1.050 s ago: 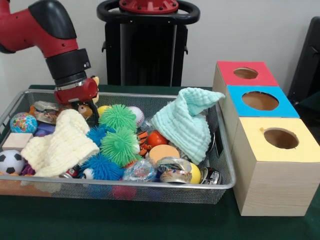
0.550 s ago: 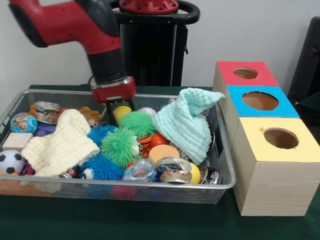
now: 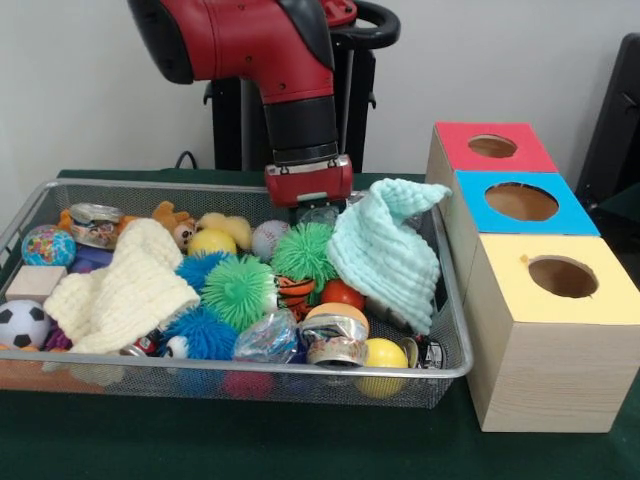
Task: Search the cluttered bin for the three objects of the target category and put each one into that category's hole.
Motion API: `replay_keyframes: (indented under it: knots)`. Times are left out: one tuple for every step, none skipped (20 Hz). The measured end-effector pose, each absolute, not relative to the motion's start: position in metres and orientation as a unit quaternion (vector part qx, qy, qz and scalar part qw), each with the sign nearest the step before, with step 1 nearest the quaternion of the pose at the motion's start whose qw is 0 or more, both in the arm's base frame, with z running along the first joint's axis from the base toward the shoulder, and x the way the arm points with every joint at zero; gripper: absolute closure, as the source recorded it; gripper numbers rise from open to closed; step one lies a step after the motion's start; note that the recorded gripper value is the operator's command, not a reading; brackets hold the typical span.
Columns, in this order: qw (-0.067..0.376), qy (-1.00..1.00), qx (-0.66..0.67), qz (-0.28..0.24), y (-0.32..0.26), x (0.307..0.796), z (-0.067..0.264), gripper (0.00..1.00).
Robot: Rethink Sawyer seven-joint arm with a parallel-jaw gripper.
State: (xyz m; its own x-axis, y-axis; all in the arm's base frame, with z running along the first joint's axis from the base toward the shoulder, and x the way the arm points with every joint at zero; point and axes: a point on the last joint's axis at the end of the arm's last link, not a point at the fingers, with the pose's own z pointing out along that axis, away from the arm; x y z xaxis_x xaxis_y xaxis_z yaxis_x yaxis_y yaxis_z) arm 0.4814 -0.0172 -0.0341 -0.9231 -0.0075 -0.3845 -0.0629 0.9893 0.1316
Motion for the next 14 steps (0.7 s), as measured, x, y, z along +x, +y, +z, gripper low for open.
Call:
replay_keyframes:
  knots:
    - [0.201,0.977,-0.014,0.071,-0.021,0.479,-0.036,0.00]
    - [0.206,0.976,-0.010,0.072,-0.024,0.478,-0.037,0.00]
    - [0.209,0.975,-0.007,0.072,-0.026,0.477,-0.038,0.00]
    - [0.211,0.975,-0.004,0.073,-0.028,0.476,-0.039,0.00]
    - [0.213,0.974,0.004,0.073,-0.034,0.473,-0.042,0.00]
    - [0.213,0.974,0.009,0.073,-0.038,0.470,-0.044,0.00]
    - [0.213,0.974,0.013,0.074,-0.041,0.469,-0.045,0.00]
    - [0.214,0.974,0.017,0.074,-0.044,0.467,-0.047,0.00]
    - [0.216,0.973,0.021,0.074,-0.048,0.467,-0.047,0.00]
    - [0.218,0.973,0.023,0.074,-0.050,0.467,-0.047,0.00]
    - [0.219,0.973,0.025,0.074,-0.052,0.467,-0.046,0.00]
    - [0.219,0.972,0.027,0.073,-0.053,0.467,-0.046,0.00]
    - [0.220,0.972,0.030,0.073,-0.056,0.467,-0.046,0.00]
    - [0.221,0.972,0.034,0.072,-0.060,0.467,-0.046,0.00]
